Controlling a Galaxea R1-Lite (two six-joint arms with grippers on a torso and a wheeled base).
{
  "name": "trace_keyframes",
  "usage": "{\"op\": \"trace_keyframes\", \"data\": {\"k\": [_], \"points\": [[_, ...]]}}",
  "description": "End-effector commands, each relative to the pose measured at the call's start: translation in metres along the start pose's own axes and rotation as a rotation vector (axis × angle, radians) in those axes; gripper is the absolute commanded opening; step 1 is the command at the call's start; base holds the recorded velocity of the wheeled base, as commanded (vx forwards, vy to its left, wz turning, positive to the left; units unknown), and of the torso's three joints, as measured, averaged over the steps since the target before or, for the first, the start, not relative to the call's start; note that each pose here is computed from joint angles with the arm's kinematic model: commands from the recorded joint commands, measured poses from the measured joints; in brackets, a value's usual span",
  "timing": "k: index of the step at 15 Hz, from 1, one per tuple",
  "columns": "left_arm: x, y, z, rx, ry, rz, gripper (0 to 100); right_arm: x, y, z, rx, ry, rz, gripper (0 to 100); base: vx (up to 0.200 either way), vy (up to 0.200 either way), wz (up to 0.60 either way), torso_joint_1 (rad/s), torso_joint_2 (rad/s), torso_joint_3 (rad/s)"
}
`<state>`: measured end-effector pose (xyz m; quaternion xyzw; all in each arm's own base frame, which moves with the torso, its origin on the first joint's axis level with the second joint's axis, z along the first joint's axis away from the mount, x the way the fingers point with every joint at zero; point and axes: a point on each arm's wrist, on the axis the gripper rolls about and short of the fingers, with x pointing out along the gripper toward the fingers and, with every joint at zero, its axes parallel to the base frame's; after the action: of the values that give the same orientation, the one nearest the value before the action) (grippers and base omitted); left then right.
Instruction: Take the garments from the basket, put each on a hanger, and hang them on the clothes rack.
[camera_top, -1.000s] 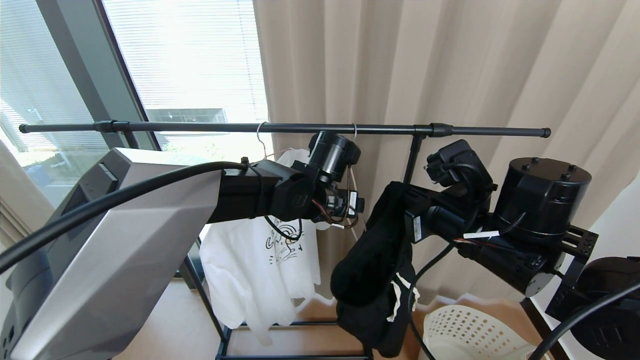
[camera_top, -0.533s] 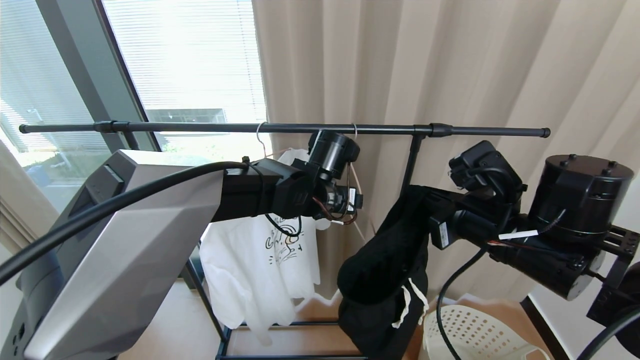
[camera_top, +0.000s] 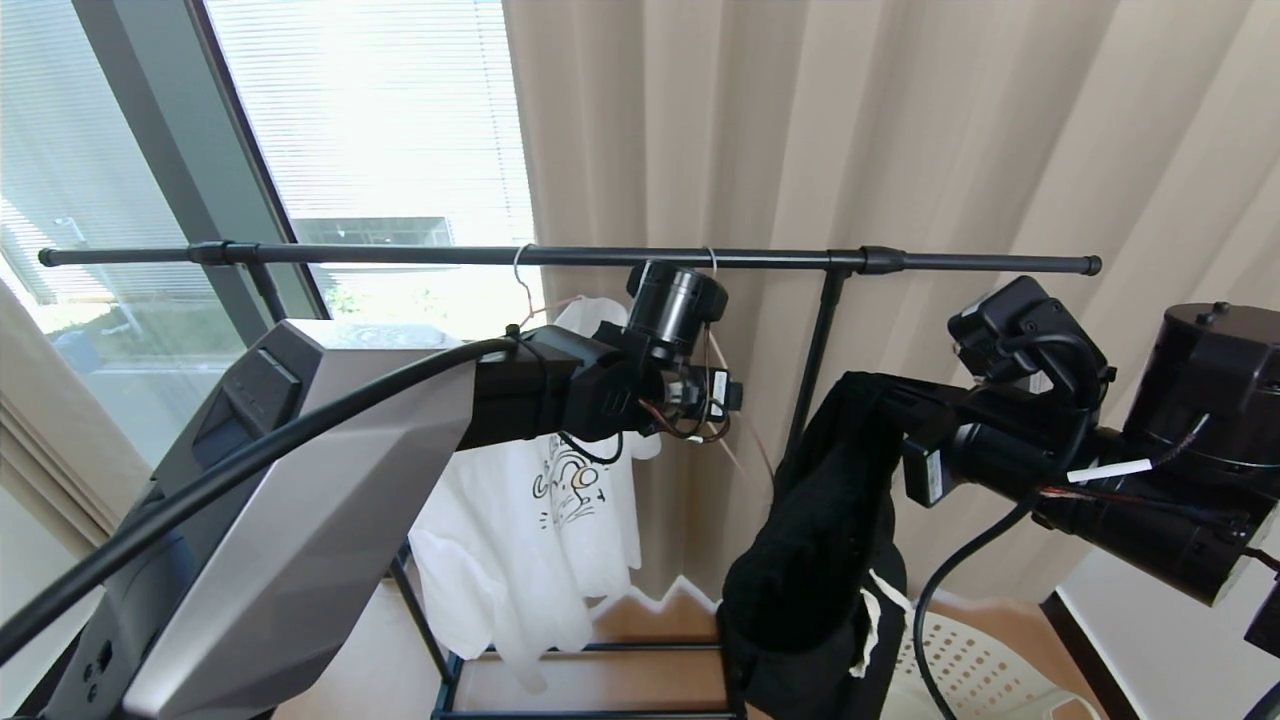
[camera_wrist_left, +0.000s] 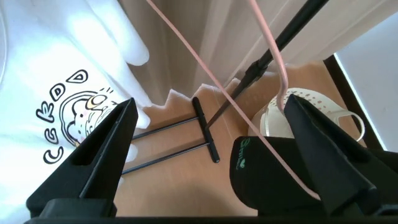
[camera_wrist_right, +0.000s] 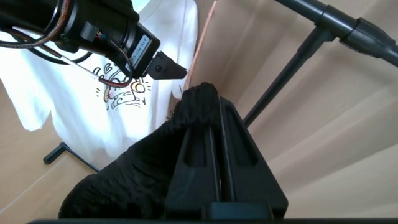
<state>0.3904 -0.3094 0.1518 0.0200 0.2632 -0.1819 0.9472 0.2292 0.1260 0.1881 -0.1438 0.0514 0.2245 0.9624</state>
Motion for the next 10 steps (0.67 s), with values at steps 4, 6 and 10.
{"op": "trace_keyframes", "data": {"k": [4, 6, 10], "points": [[-0.01, 0.001, 0.006, -0.049, -0.014, -0.001, 100, -0.001, -0.002, 0.001, 0.001, -0.007, -0.007, 0, 0.0, 0.0, 0.0, 0.0, 0.0, 0.0], [-0.015, -0.004, 0.007, -0.052, -0.018, -0.005, 100, -0.001, -0.002, 0.002, 0.001, -0.007, -0.007, 0, 0.0, 0.0, 0.0, 0.0, 0.0, 0.0], [-0.019, -0.005, 0.008, -0.052, -0.016, -0.009, 100, -0.002, -0.002, 0.002, 0.0, -0.008, -0.007, 0, 0.0, -0.05, 0.0, 0.001, 0.0, -0.001]]}}
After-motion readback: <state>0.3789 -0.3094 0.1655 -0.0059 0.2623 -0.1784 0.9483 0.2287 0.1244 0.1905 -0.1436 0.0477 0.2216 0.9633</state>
